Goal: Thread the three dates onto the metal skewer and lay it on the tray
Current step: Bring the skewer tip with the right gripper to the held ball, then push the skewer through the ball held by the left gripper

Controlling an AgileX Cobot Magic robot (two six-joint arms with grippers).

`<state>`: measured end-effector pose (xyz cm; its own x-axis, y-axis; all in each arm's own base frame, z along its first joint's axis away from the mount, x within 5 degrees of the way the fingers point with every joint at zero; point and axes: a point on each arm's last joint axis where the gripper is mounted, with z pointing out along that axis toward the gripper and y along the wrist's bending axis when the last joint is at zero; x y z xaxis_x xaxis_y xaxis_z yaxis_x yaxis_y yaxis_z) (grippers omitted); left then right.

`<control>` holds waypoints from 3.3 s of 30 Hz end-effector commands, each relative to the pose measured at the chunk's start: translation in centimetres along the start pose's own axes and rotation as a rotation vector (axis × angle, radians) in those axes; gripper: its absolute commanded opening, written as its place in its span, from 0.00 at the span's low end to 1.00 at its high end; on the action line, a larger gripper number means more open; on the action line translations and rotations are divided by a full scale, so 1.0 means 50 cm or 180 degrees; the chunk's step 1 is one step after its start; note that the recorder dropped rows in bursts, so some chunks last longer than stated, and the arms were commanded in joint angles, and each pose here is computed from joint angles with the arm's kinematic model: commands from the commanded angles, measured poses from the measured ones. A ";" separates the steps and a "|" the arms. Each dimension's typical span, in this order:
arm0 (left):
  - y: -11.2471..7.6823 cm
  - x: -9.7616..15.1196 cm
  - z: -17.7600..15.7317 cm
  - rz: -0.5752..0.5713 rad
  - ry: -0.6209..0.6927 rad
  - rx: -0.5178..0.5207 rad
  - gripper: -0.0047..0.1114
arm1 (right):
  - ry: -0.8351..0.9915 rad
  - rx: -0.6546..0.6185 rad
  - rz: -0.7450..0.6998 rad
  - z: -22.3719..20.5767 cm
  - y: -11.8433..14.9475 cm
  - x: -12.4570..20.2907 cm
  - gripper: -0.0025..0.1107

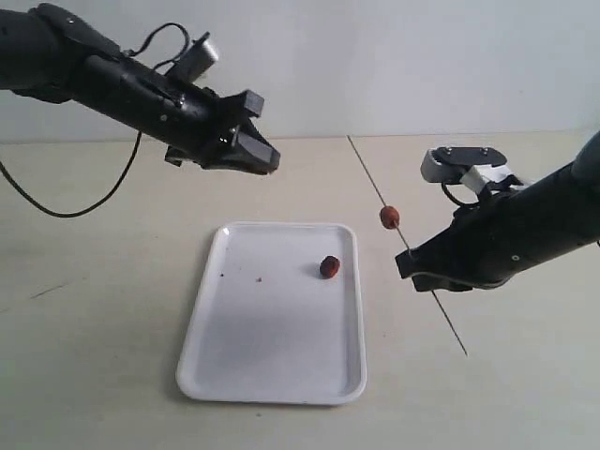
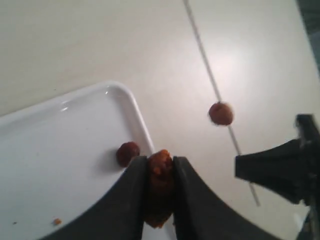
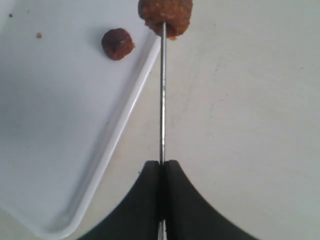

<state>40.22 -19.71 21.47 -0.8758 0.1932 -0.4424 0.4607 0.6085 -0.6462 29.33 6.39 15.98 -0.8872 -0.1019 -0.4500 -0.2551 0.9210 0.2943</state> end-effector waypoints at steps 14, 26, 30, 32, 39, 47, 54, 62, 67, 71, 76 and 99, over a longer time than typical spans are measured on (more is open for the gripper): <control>0.080 0.037 -0.041 -0.0576 -0.0779 0.1386 0.20 | -0.0102 -0.1196 -0.0380 0.009 0.061 0.076 0.02; 0.134 0.054 0.010 -0.1029 -0.0794 0.1573 0.20 | -0.0166 -0.1387 -0.0417 0.008 0.070 0.075 0.02; 0.145 0.054 0.004 -0.1057 -0.0827 0.1553 0.20 | -0.0107 -0.1380 -0.0456 0.009 0.069 0.079 0.02; 0.151 0.053 -0.001 -0.1081 -0.0846 0.1545 0.20 | -0.0100 -0.1386 -0.0405 0.010 0.069 0.085 0.02; 0.155 0.052 -0.006 -0.1182 -0.0844 0.1550 0.20 | -0.0085 -0.1393 -0.0362 0.011 0.068 0.092 0.02; 0.154 0.053 -0.004 -0.1193 -0.0836 0.1554 0.20 | -0.0111 -0.1571 -0.0366 0.009 0.077 0.092 0.02; 0.154 0.053 -0.004 -0.1193 -0.0836 0.1554 0.20 | -0.0062 -0.1726 -0.0279 0.034 0.074 0.099 0.02; 0.154 0.053 -0.004 -0.1188 -0.0837 0.1553 0.20 | -0.0131 -0.1861 -0.0296 0.029 0.081 0.096 0.02; 0.154 0.053 -0.004 -0.1188 -0.0837 0.1553 0.24 | -0.0135 -0.1855 -0.0289 0.029 0.081 0.095 0.02; 0.154 0.053 -0.004 -0.1188 -0.0837 0.1553 0.27 | -0.0137 -0.1839 -0.0286 0.030 0.080 0.095 0.02; 0.154 0.053 -0.004 -0.1188 -0.0837 0.1553 0.27 | -0.0152 -0.1757 -0.0248 0.037 0.075 0.094 0.02; 0.134 0.056 0.014 -0.1149 -0.0751 0.1591 0.27 | -0.0179 -0.1848 -0.0183 0.056 0.071 0.093 0.02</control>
<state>41.23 -14.93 15.49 -0.9548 -0.1714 -0.2430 0.2120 0.1809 -0.9604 25.14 10.16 12.34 -0.8560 -0.1179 -0.5033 -0.4751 0.5632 0.6761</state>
